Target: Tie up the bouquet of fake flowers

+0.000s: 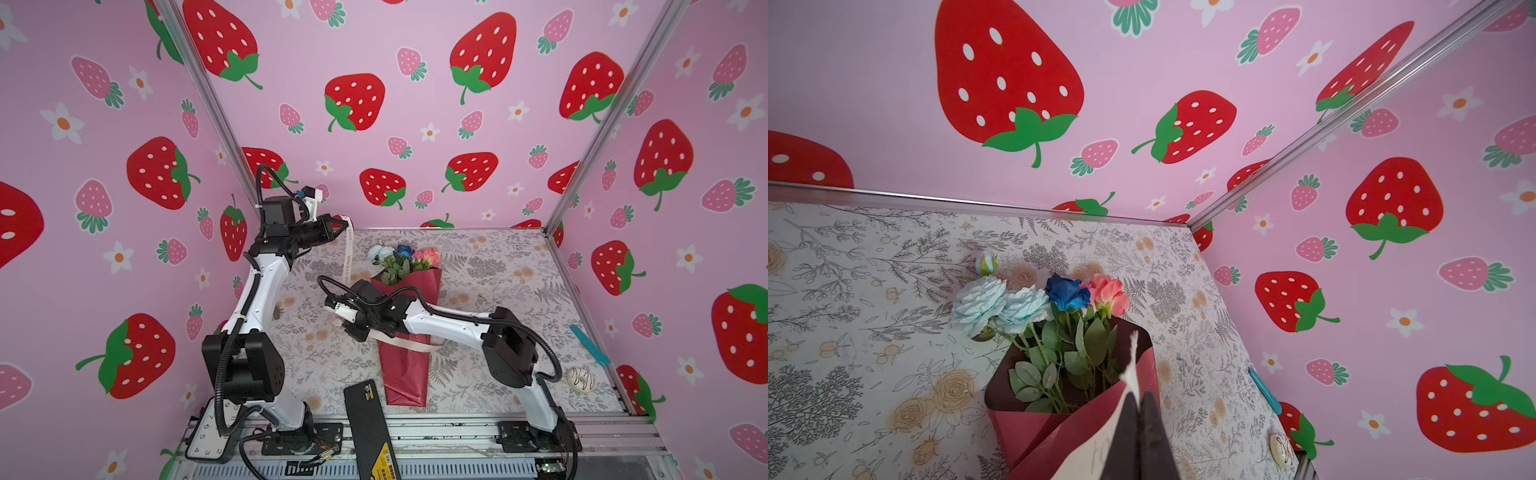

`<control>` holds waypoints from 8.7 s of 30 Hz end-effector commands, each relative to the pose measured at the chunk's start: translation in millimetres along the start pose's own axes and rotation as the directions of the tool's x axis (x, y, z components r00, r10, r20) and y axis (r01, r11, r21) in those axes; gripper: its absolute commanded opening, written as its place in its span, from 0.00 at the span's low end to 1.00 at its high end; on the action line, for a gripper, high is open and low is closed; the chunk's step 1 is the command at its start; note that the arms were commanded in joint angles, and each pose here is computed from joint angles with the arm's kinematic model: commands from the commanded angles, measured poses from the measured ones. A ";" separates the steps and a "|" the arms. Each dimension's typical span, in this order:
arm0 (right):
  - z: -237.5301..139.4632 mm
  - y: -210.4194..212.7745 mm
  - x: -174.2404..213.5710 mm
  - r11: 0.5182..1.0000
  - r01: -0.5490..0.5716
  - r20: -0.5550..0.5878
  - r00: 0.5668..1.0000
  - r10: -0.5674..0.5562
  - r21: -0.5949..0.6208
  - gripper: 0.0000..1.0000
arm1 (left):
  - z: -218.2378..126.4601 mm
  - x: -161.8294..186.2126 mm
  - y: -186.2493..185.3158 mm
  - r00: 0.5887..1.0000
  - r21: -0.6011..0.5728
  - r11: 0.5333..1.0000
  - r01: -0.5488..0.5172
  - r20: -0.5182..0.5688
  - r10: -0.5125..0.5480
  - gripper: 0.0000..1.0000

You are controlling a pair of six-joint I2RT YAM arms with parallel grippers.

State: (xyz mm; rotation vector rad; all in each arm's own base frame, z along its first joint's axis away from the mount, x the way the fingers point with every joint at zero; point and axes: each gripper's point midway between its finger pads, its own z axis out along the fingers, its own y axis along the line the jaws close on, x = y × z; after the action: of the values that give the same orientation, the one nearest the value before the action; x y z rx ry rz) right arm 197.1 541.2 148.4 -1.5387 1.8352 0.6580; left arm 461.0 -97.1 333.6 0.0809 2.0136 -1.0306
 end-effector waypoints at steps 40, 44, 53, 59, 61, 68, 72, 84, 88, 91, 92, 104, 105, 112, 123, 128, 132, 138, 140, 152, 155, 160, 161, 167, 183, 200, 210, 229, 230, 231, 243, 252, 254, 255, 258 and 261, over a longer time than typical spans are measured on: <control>-243.1 -59.5 32.7 0.846 -0.529 0.384 0.795 0.469 0.062 0.00 | -199.4 135.3 176.8 0.924 -0.899 0.280 0.336 0.259 -0.280 0.00; -228.9 -36.0 28.9 0.861 -0.501 0.352 0.793 0.497 -0.088 0.00 | -236.3 144.6 186.2 0.926 -0.949 0.065 0.310 0.286 -0.247 0.00; -190.5 2.2 80.9 0.810 -0.561 0.141 0.800 0.584 -0.170 0.00 | -214.0 141.7 181.6 0.897 -0.902 0.172 0.396 0.340 -0.284 0.19; -179.4 13.8 151.9 0.685 -0.723 0.028 0.686 0.727 -0.091 0.00 | -190.3 118.1 142.6 0.911 -0.845 0.353 0.401 0.326 -0.254 0.49; -178.9 16.6 167.7 0.651 -0.755 0.011 0.653 0.758 -0.072 0.00 | -173.0 109.8 120.5 0.935 -0.826 0.442 0.350 0.275 -0.226 0.51; -177.4 17.6 190.1 0.590 -0.807 -0.039 0.590 0.807 -0.002 0.00 | -54.2 132.2 25.4 0.981 -0.484 0.861 0.153 -0.028 -0.190 0.68; -179.9 16.9 207.5 0.533 -0.844 -0.055 0.530 0.846 0.065 0.00 | 0.5 179.5 -17.2 0.959 -0.309 0.951 -0.014 -0.272 -0.074 0.69; -175.8 15.1 209.0 0.529 -0.845 -0.047 0.527 0.848 0.070 0.00 | 70.6 279.8 -27.7 0.802 -0.118 0.990 -0.074 -0.597 -0.011 0.66; -177.6 12.0 208.6 0.534 -0.840 -0.052 0.532 0.845 0.099 0.00 | 73.0 303.3 -20.8 0.746 -0.120 0.989 -0.084 -0.666 -0.017 0.66; -182.9 8.5 197.4 0.544 -0.834 -0.030 0.544 0.839 0.093 0.00 | 72.8 314.4 -16.9 0.716 -0.125 0.990 -0.071 -0.697 -0.037 0.65; -184.5 6.8 192.6 0.548 -0.832 -0.019 0.549 0.836 0.088 0.00 | 72.8 316.7 -18.5 0.709 -0.114 0.991 -0.065 -0.705 -0.035 0.64; -196.4 -0.2 169.7 0.581 -0.806 -0.014 0.583 0.812 0.112 0.00 | 63.2 338.1 2.5 0.637 -0.226 0.963 -0.146 -0.766 -0.083 0.59; -196.4 0.6 168.1 0.583 -0.805 -0.018 0.585 0.811 0.109 0.00 | 62.1 338.3 1.8 0.637 -0.224 0.963 -0.150 -0.767 -0.080 0.59; -190.5 6.8 168.3 0.601 -0.788 -0.063 0.599 0.799 0.131 0.00 | 57.4 352.7 -4.0 0.584 -0.177 0.971 -0.164 -0.810 -0.049 0.56; -186.4 3.0 165.6 0.617 -0.772 -0.072 0.614 0.786 0.154 0.00 | 44.0 361.5 0.9 0.523 -0.197 0.955 -0.220 -0.851 -0.055 0.53; -182.4 1.8 161.7 0.625 -0.767 -0.075 0.621 0.780 0.147 0.00 | 44.3 371.8 4.9 0.494 -0.214 0.950 -0.228 -0.866 -0.076 0.41; -191.2 -4.7 154.3 0.641 -0.747 -0.054 0.643 0.764 0.178 0.00 | 45.0 366.5 6.9 0.517 -0.239 0.940 -0.242 -0.852 -0.084 0.33; -218.8 -11.5 127.3 0.680 -0.710 0.073 0.700 0.711 0.183 0.00 | 47.2 356.2 7.8 0.548 -0.267 0.927 -0.262 -0.832 -0.085 0.31; -226.9 -13.1 122.6 0.685 -0.704 0.110 0.708 0.697 0.188 0.00 | 48.4 355.4 4.9 0.554 -0.261 0.932 -0.251 -0.828 -0.083 0.33; -231.2 -19.9 135.8 0.662 -0.710 0.149 0.701 0.698 0.240 0.00 | 48.5 354.7 -20.5 0.573 -0.152 0.969 -0.194 -0.820 -0.014 0.53; -232.5 -27.0 138.4 0.640 -0.717 0.171 0.692 0.701 0.277 0.00 | 55.8 356.2 -29.0 0.589 -0.098 0.978 -0.183 -0.808 0.029 0.54; -238.0 -40.4 140.8 0.585 -0.742 0.237 0.664 0.710 0.327 0.00 | 71.8 345.1 -51.6 0.650 -0.003 0.980 -0.200 -0.748 0.130 0.54; -238.4 -41.5 140.0 0.580 -0.747 0.250 0.660 0.708 0.325 0.00 | 74.5 344.6 -54.5 0.654 0.006 0.976 -0.217 -0.741 0.150 0.54; -233.6 -39.4 133.5 0.592 -0.753 0.264 0.656 0.707 0.286 0.00 | 78.0 352.0 -47.9 0.612 -0.013 0.956 -0.293 -0.771 0.177 0.54; -227.2 -36.6 137.6 0.601 -0.753 0.254 0.657 0.709 0.270 0.00 | 84.8 369.8 -41.6 0.553 -0.030 0.923 -0.383 -0.808 0.203 0.53; -237.1 -24.8 131.1 0.676 -0.713 0.280 0.698 0.659 0.188 0.00 | 91.7 348.8 -47.9 0.592 -0.056 0.910 -0.411 -0.775 0.220 0.07; -240.8 -8.3 99.4 0.784 -0.620 0.340 0.745 0.573 0.037 0.00 | 95.7 325.2 -51.9 0.636 -0.087 0.901 -0.424 -0.737 0.228 0.00; -188.1 -0.8 192.9 0.727 -0.673 0.172 0.738 0.652 0.132 0.00 | 96.8 305.9 -55.9 0.661 -0.111 0.912 -0.395 -0.723 0.199 0.00; -186.9 -0.5 196.5 0.722 -0.679 0.169 0.733 0.658 0.135 0.00 | 96.5 305.5 -56.0 0.661 -0.112 0.912 -0.396 -0.723 0.198 0.00; -186.1 -0.3 198.3 0.719 -0.682 0.169 0.731 0.661 0.136 0.00 | 96.4 304.5 -56.7 0.663 -0.111 0.912 -0.395 -0.721 0.200 0.00; -185.6 -20.5 181.0 0.685 -0.703 0.241 0.710 0.662 0.189 0.00 | 86.5 303.2 -58.3 0.673 -0.126 0.913 -0.388 -0.715 0.188 0.00; -204.5 -41.2 170.8 0.639 -0.732 0.374 0.675 0.636 0.236 0.00 | 85.4 300.5 -60.4 0.673 -0.125 0.912 -0.391 -0.715 0.190 0.00; -201.7 -42.6 170.1 0.639 -0.734 0.387 0.672 0.632 0.231 0.00 | 85.7 300.0 -61.5 0.674 -0.122 0.913 -0.389 -0.714 0.192 0.00; -199.4 -43.1 169.6 0.640 -0.734 0.390 0.671 0.631 0.228 0.00 | 86.0 300.4 -62.0 0.673 -0.119 0.915 -0.386 -0.715 0.191 0.00; -190.7 -44.8 164.4 0.651 -0.727 0.398 0.675 0.622 0.216 0.00 | 86.5 300.7 -64.3 0.674 -0.113 0.919 -0.378 -0.714 0.190 0.00; -178.9 -41.6 160.1 0.678 -0.710 0.382 0.690 0.615 0.190 0.00 | 86.8 300.9 -64.6 0.675 -0.111 0.921 -0.375 -0.713 0.189 0.00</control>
State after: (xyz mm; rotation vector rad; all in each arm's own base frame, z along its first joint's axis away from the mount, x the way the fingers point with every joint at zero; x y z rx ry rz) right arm 190.7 287.5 146.7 -0.4599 2.1708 0.7621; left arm 301.8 -288.6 122.4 0.7352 2.6875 -0.5386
